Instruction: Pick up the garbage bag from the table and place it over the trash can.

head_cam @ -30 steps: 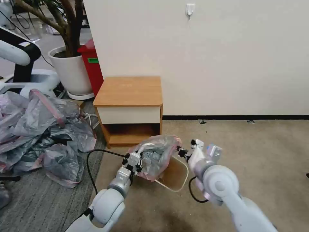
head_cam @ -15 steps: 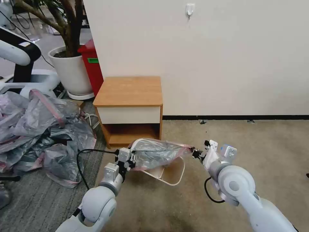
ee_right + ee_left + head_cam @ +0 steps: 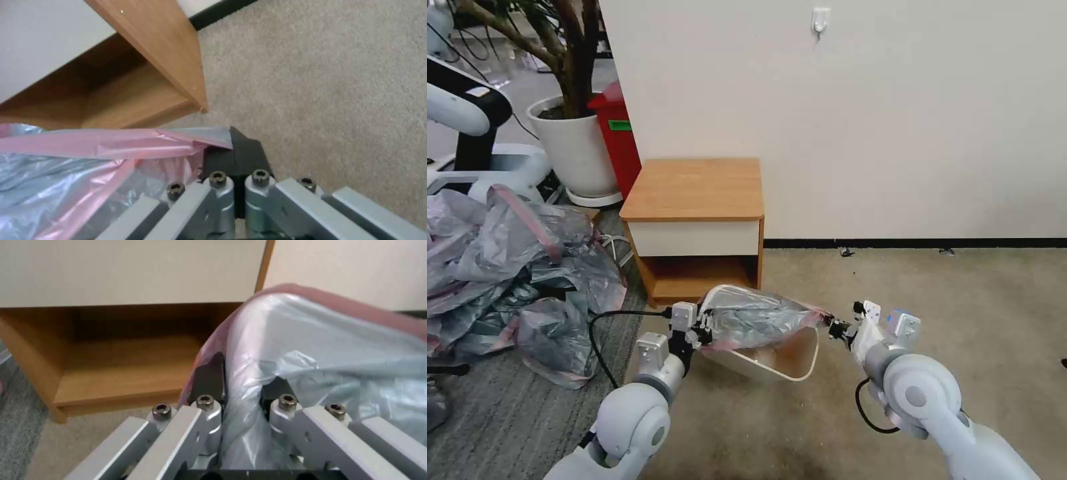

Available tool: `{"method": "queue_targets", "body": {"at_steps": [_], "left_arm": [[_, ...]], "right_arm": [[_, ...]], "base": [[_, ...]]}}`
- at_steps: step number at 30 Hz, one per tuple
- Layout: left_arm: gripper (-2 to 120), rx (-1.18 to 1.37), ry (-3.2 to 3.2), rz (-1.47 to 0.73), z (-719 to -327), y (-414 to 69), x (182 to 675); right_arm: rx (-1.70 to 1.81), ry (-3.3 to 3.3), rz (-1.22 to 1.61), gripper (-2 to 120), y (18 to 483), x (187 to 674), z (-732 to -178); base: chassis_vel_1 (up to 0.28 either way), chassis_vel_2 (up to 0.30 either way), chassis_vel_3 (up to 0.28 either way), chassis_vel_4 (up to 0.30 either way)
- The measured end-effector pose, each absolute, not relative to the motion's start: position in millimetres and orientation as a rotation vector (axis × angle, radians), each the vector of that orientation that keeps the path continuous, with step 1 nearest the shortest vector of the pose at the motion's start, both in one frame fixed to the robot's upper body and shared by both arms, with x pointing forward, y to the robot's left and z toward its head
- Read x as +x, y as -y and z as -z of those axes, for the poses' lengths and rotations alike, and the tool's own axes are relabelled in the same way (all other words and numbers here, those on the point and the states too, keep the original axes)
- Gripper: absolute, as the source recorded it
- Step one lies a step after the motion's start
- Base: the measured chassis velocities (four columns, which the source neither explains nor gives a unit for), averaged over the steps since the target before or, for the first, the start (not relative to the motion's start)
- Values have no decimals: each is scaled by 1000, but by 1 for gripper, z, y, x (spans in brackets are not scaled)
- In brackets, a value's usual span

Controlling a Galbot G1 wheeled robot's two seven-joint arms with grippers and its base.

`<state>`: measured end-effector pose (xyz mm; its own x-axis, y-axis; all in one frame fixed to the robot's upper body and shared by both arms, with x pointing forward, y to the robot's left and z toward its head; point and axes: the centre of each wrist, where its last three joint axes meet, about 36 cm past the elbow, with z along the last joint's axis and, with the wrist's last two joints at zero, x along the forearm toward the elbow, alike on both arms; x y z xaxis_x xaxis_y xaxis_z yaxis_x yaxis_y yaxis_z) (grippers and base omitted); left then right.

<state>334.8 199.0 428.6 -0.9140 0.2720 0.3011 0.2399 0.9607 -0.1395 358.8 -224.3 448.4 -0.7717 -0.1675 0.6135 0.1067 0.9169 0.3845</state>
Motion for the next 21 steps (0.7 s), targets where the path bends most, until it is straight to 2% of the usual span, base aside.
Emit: {"method": "queue_targets", "body": {"at_steps": [13,16,18,21], "left_arm": [[9,-333,2792,-224,-436,-207,348],[9,-325,2784,-238,-435,-207,347],[9,-319,2780,-257,-435,-206,346],[9,-316,2778,-273,-435,-206,347]], "right_arm": [[58,2384,498,0,231,360,-441],[58,2387,481,3,233,360,-438],[65,2394,455,15,233,356,-433],[69,2400,443,21,232,353,-432]], "base": [[0,0,0,0],[0,0,0,0],[0,0,0,0],[0,0,0,0]]}}
